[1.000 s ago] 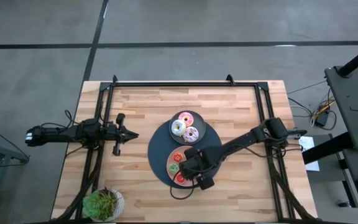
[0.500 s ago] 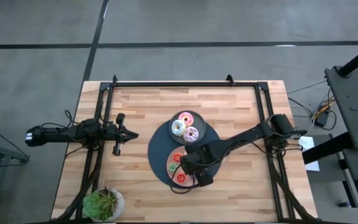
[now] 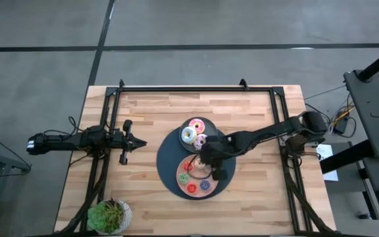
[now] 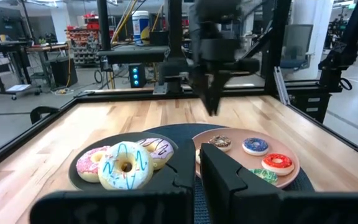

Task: Pick & Place donuts
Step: Return to Home Position

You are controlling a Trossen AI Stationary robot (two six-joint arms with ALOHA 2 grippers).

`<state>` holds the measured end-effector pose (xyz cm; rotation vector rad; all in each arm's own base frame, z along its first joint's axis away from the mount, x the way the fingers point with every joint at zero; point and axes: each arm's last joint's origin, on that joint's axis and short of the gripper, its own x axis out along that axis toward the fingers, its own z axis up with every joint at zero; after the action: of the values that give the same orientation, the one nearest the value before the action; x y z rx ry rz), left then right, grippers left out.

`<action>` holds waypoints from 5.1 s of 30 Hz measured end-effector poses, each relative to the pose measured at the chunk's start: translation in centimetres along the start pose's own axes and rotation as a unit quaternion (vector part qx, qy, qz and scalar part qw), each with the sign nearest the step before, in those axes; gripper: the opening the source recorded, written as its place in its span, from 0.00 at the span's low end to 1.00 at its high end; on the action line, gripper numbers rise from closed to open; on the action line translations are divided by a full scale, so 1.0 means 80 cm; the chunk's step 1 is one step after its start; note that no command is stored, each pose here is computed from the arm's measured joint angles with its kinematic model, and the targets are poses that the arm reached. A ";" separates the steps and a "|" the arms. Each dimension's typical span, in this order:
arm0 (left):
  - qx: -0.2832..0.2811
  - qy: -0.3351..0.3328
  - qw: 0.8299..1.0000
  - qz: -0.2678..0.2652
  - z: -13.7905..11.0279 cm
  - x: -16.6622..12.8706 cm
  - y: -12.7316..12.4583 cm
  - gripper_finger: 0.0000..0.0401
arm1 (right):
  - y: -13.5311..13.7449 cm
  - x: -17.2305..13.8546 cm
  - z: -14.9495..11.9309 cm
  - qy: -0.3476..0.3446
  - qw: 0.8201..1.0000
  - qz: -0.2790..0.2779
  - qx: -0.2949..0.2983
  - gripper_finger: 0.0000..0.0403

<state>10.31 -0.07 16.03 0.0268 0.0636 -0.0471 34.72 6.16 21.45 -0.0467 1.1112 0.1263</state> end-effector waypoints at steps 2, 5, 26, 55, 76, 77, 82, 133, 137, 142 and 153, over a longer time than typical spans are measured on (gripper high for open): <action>0.000 0.000 1.000 0.000 0.000 0.000 0.000 0.00 | -0.011 -0.006 -0.011 -0.019 1.000 -0.004 0.016 0.03; 0.000 0.000 1.000 0.000 0.000 0.000 0.000 0.00 | -0.026 -0.015 -0.032 -0.034 0.998 -0.011 0.043 0.02; 0.000 0.000 1.000 0.000 0.000 0.000 0.000 0.00 | -0.079 -0.051 -0.156 -0.045 0.985 -0.055 0.155 0.02; 0.000 0.000 1.000 0.000 0.000 0.000 0.000 0.00 | -0.061 -0.102 -0.218 -0.323 0.936 -0.055 0.132 0.02; 0.000 0.000 1.000 0.000 0.000 0.000 0.000 0.00 | -0.040 -0.111 -0.252 -0.470 0.878 -0.047 0.076 0.02; 0.000 0.000 1.000 0.000 0.000 0.000 0.000 0.00 | -0.040 -0.110 -0.255 -0.472 0.877 -0.046 0.076 0.02; 0.000 0.000 1.000 0.000 0.000 0.000 0.000 0.00 | -0.040 -0.107 -0.266 -0.484 0.870 -0.038 0.088 0.02; 0.000 0.000 1.000 0.000 0.000 0.000 0.000 0.00 | -0.037 -0.094 -0.305 -0.555 0.828 -0.036 0.078 0.02; 0.000 0.000 1.000 0.000 0.000 0.000 0.000 0.00 | -0.037 -0.094 -0.306 -0.556 0.826 -0.035 0.079 0.02; 0.000 0.000 1.000 0.000 0.000 0.000 0.000 0.00 | -0.037 -0.094 -0.306 -0.557 0.826 -0.035 0.079 0.02; 0.000 0.000 1.000 0.000 0.000 0.000 0.000 0.00 | -0.037 -0.091 -0.310 -0.542 0.836 -0.038 0.078 0.02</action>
<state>10.31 -0.07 16.03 0.0269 0.0637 -0.0465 9.82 0.14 16.89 0.1204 -0.0309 -0.0222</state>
